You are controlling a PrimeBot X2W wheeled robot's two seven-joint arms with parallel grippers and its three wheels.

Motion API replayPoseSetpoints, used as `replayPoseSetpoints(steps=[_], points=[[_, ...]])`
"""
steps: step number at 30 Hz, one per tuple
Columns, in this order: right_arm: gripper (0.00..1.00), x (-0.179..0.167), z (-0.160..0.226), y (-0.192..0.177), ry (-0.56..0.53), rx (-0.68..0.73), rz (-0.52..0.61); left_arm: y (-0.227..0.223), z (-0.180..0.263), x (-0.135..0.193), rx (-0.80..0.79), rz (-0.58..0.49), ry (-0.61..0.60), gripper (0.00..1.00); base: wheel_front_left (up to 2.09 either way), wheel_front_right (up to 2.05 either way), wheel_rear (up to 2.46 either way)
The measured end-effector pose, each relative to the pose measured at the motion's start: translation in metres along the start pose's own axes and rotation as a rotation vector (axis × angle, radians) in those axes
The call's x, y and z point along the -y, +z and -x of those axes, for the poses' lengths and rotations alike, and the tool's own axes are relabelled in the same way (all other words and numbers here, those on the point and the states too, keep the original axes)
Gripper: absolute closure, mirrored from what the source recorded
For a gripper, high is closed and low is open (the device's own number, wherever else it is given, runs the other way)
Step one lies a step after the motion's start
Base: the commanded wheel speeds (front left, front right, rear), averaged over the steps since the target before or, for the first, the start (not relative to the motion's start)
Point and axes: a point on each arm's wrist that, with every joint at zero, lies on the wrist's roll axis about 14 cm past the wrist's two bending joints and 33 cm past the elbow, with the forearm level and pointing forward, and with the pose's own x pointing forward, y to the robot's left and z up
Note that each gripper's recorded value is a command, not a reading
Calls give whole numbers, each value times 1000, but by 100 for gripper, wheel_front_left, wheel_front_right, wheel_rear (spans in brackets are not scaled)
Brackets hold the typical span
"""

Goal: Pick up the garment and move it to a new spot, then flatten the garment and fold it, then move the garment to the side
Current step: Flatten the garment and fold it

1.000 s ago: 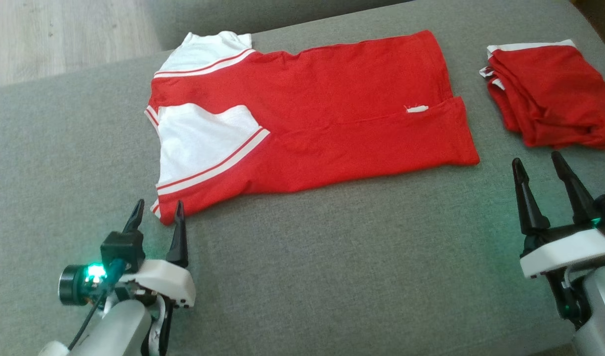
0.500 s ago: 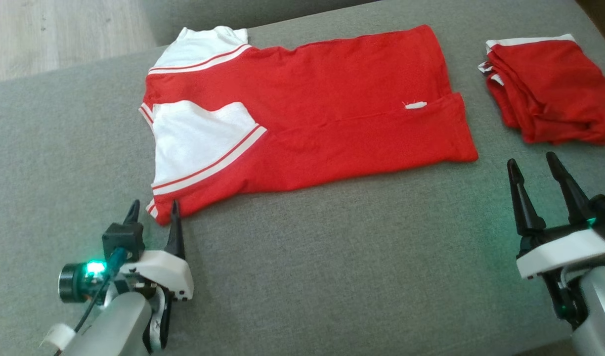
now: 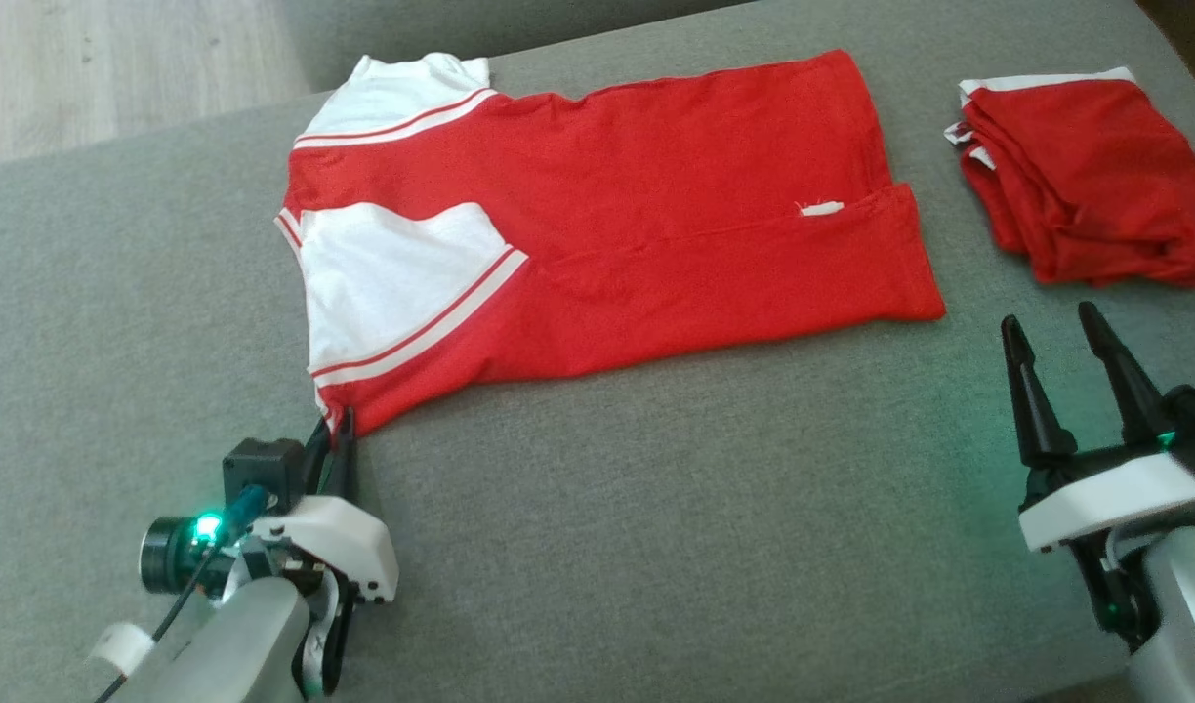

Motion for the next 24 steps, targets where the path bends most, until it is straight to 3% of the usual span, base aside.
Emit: replayPoseSetpoints(steps=[10,15,24], points=[[0,-18,-22,-26,7,-93,-99,9,17,-15,66,6,25,100,0,0,0],[0,-11,-47,-29,-17,-125,-89,16,19,-17,80,15,27,100,0,0,0],[0,-20,-57,-70,-31,-287,-116,15,21,-18,81,27,26,100,0,0,0]])
